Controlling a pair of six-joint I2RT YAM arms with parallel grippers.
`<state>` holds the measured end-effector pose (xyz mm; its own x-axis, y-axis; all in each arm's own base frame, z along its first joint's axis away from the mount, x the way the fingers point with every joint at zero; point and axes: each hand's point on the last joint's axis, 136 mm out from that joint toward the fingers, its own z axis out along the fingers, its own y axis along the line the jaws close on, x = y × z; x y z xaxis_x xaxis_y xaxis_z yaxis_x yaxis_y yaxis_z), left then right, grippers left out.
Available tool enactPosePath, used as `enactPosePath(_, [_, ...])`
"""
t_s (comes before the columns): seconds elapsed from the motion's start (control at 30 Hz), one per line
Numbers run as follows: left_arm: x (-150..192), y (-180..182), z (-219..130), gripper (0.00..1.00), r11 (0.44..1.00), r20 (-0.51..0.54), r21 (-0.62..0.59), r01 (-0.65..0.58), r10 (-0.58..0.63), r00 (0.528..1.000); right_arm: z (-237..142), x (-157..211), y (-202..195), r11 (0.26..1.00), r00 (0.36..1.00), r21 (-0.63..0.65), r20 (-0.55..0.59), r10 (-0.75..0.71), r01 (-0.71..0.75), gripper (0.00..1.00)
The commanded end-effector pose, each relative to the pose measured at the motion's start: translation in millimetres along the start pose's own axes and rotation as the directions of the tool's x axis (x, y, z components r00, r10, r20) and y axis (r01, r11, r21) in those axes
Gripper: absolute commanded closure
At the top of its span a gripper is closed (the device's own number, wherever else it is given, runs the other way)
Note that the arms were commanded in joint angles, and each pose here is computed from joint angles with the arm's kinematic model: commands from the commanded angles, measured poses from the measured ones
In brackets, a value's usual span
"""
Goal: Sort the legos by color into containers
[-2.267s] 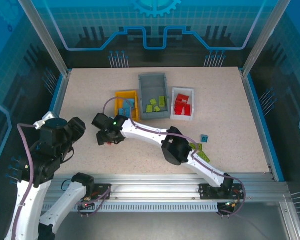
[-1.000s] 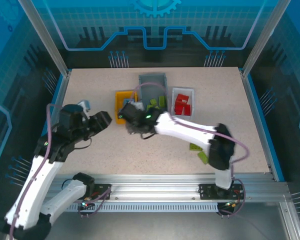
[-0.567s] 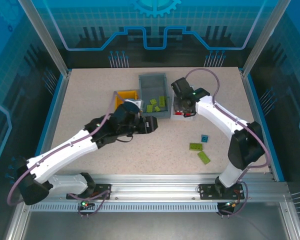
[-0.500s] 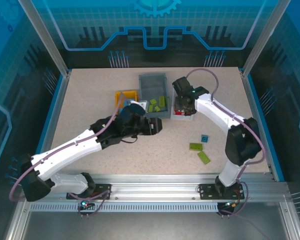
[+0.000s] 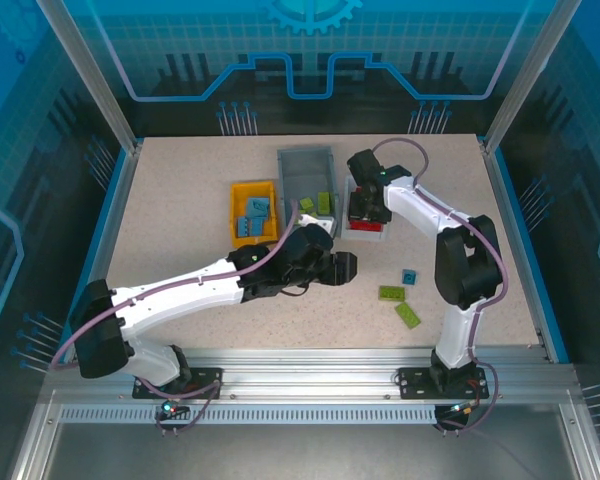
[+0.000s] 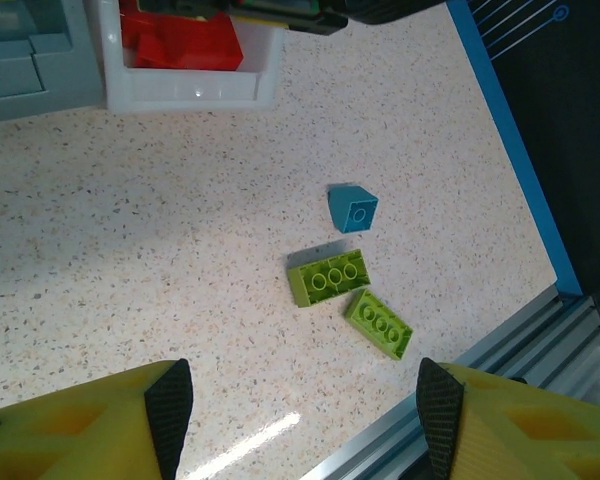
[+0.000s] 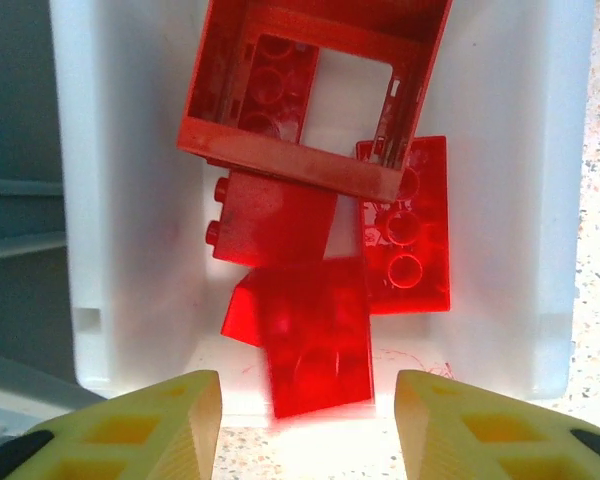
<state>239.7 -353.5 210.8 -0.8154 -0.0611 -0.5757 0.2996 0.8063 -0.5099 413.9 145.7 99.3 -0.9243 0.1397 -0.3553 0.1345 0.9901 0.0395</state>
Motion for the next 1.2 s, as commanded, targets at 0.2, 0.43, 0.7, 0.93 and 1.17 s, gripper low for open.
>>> enactPosePath(0.2, [-9.6,-31.1,6.6,0.31,0.997,0.021,0.072,-0.028,0.027,0.999,-79.0,-21.8,-14.7,1.000,0.991,-0.023,0.135,0.008,-0.005,0.45])
enactPosePath(0.43, [5.2,-53.0,65.4,0.27,0.996,-0.092,0.060,-0.073,0.079,0.993,-164.8,-0.6,-86.0,0.991,0.941,0.029,0.319,0.115,-0.131,0.42])
enactPosePath(0.7, [23.9,-77.0,145.0,0.24,0.985,-0.135,0.058,-0.163,0.170,0.976,-257.8,53.3,-154.5,0.968,0.805,-0.053,0.545,0.234,-0.246,0.35])
enactPosePath(0.93, [36.1,-79.8,197.8,0.11,0.981,-0.134,0.009,-0.195,0.195,0.972,-290.6,83.8,-174.2,0.967,0.776,-0.066,0.584,0.238,-0.247,0.33])
enactPosePath(1.17, [44.9,-71.4,228.8,0.11,0.961,-0.141,-0.115,-0.251,0.234,0.962,-290.1,96.5,-177.4,0.966,0.781,-0.076,0.574,0.247,-0.249,0.33])
